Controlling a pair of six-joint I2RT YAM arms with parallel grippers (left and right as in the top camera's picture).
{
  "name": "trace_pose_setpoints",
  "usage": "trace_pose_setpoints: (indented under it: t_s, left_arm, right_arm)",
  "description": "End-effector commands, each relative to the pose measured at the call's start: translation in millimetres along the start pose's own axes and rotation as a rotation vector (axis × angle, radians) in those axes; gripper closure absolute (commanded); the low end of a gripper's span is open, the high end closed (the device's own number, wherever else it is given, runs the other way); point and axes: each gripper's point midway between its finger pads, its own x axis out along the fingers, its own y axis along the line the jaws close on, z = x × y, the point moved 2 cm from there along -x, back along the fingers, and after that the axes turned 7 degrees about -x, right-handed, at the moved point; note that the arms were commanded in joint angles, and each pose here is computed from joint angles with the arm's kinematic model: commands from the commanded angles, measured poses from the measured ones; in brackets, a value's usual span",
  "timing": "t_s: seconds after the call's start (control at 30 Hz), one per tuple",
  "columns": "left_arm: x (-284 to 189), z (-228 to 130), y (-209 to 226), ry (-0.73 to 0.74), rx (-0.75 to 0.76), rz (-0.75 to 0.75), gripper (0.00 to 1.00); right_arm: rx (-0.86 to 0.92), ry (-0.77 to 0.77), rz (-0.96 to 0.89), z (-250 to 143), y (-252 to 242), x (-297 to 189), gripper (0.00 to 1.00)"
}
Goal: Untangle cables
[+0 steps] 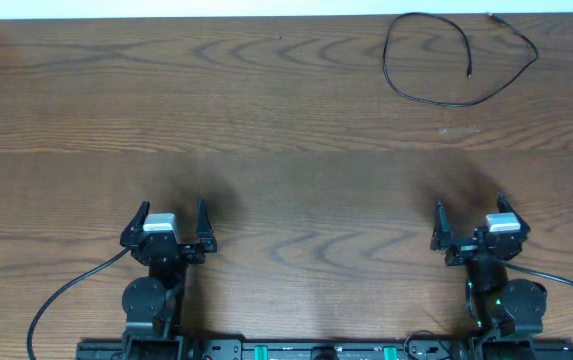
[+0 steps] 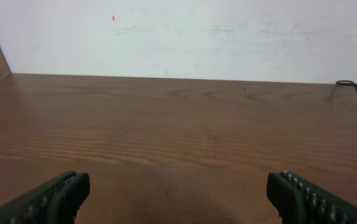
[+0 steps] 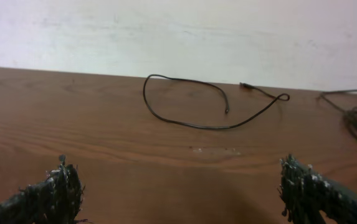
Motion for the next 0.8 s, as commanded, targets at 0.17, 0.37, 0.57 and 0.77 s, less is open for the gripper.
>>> trace_pose_setpoints:
  t_s: [0.17, 0.37, 0.57, 0.77]
  left_arm:
    - [0.5, -15.4, 2.6, 0.051, 0.020, 0.010, 0.02]
    - [0.5, -15.3, 2.5, 0.051, 0.020, 0.010, 0.02]
    - [0.5, -15.3, 2.5, 0.051, 0.021, 0.010, 0.02]
    - [0.5, -15.3, 2.5, 0.051, 0.020, 0.010, 0.02]
  right_arm:
    - [-0.074, 0.001, -0.001, -1.1, 0.3, -0.3, 0.01]
    - [-0.011, 0.002, -0.007, -1.4, -0.7, -0.3, 0.01]
    - [0.001, 0.007, -0.039, -2.6, -8.2, -0.6, 0.01]
    - [0.002, 0.007, -0.040, -2.6, -8.4, -0.6, 0.01]
